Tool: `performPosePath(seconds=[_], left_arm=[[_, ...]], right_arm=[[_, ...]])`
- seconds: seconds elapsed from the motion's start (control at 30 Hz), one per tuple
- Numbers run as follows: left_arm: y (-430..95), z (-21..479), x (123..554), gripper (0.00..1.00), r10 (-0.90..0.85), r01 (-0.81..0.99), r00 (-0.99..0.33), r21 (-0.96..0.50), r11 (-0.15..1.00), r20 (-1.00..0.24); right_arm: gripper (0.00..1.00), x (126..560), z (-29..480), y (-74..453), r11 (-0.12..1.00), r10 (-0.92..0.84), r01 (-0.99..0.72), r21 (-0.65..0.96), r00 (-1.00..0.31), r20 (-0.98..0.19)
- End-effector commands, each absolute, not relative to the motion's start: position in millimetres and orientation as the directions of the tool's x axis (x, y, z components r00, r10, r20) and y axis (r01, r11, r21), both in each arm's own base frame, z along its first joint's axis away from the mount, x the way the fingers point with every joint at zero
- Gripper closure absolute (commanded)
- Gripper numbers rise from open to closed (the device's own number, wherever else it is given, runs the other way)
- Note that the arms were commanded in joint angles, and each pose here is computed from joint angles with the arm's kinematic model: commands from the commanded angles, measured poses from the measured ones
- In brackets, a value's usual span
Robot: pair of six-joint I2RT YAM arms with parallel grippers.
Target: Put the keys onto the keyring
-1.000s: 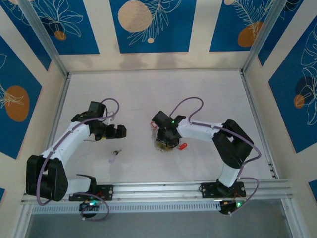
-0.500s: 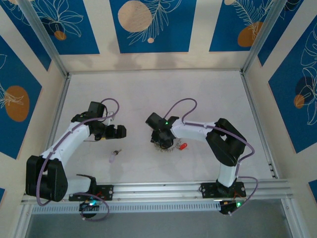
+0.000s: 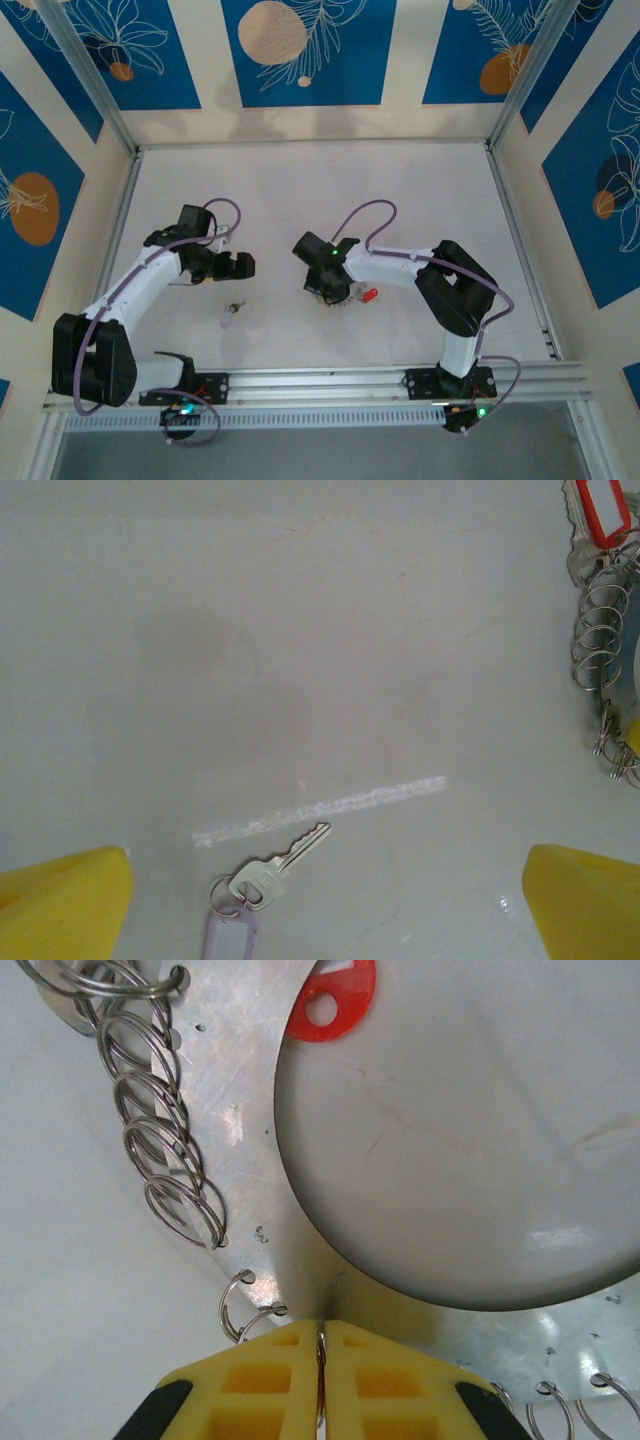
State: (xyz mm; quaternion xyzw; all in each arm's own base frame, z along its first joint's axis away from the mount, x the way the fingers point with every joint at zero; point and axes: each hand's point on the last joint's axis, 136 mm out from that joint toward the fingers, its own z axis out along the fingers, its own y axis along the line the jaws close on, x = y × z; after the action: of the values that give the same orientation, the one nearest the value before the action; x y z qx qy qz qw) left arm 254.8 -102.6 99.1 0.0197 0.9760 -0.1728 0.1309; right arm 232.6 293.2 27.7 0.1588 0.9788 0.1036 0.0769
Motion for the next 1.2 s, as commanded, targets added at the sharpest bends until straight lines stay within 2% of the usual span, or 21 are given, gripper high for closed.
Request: performPosePath(seconds=[0.0, 0.2, 0.3, 0.47, 0.63, 0.77, 0.8, 0.87, 0.9, 0.93, 1.0, 1.17], left_arm=[[-99.2, 97.6, 250.3, 0.00, -0.014, 0.072, -0.968, -0.334, 0.940, -0.250], [-107.5, 107.3, 254.1, 0.00, -0.019, 0.099, -0.955, -0.379, 0.920, -0.295], [-118.9, 125.1, 258.5, 0.00, -0.029, 0.152, -0.926, -0.443, 0.884, -0.376], [-153.8, 171.4, 262.4, 0.01, -0.035, 0.366, -0.818, -0.567, 0.738, -0.574], [-167.6, 222.1, 255.1, 0.02, 0.006, 0.596, -0.610, -0.454, 0.663, -0.792], [-176.1, 249.3, 239.1, 0.02, 0.099, 0.749, -0.447, -0.311, 0.585, -0.889], [-177.8, 252.7, 234.9, 0.04, 0.122, 0.775, -0.416, -0.281, 0.567, -0.901], [-178.8, 257.4, 231.0, 0.15, 0.154, 0.805, -0.367, -0.230, 0.547, -0.917], [-179.5, 258.4, 230.0, 0.24, 0.171, 0.818, -0.343, -0.204, 0.538, -0.924], [-179.0, 258.2, 231.2, 0.28, 0.182, 0.820, -0.332, -0.188, 0.541, -0.925], [-180.4, 259.3, 232.3, 0.30, 0.196, 0.832, -0.308, -0.163, 0.531, -0.931], [-195.5, 259.7, 226.0, 0.40, 0.261, 0.907, -0.174, -0.051, 0.418, -0.949]], right_arm=[[0.92, 231.9, 31.5, 284.0, 0.931, 0.335, 0.302, 0.205, -0.930, -0.150], [0.99, 234.8, 31.0, 288.8, 0.920, 0.343, 0.302, 0.248, -0.929, -0.140], [1.00, 236.2, 37.1, 290.9, 0.916, 0.339, 0.290, 0.278, -0.929, -0.148], [1.00, 246.1, 62.4, 289.3, 0.882, 0.348, 0.259, 0.395, -0.921, -0.173], [1.00, 260.7, 94.9, 282.6, 0.880, 0.235, 0.090, 0.466, -0.936, -0.263], [1.00, 266.3, 113.6, 274.8, 0.884, 0.093, -0.097, 0.457, -0.922, -0.375], [1.00, 266.6, 119.2, 273.7, 0.882, 0.058, -0.144, 0.449, -0.912, -0.406], [1.00, 265.9, 131.2, 277.2, 0.862, -0.037, -0.267, 0.430, -0.880, -0.473], [1.00, 263.8, 136.9, 279.0, 0.850, -0.087, -0.326, 0.414, -0.862, -0.500], [1.00, 261.5, 142.4, 282.1, 0.827, -0.138, -0.390, 0.404, -0.839, -0.527], [1.00, 256.0, 152.0, 288.1, 0.775, -0.223, -0.502, 0.383, -0.785, -0.578], [1.00, 241.6, 163.1, 295.2, 0.629, -0.369, -0.717, 0.301, -0.616, -0.696]])
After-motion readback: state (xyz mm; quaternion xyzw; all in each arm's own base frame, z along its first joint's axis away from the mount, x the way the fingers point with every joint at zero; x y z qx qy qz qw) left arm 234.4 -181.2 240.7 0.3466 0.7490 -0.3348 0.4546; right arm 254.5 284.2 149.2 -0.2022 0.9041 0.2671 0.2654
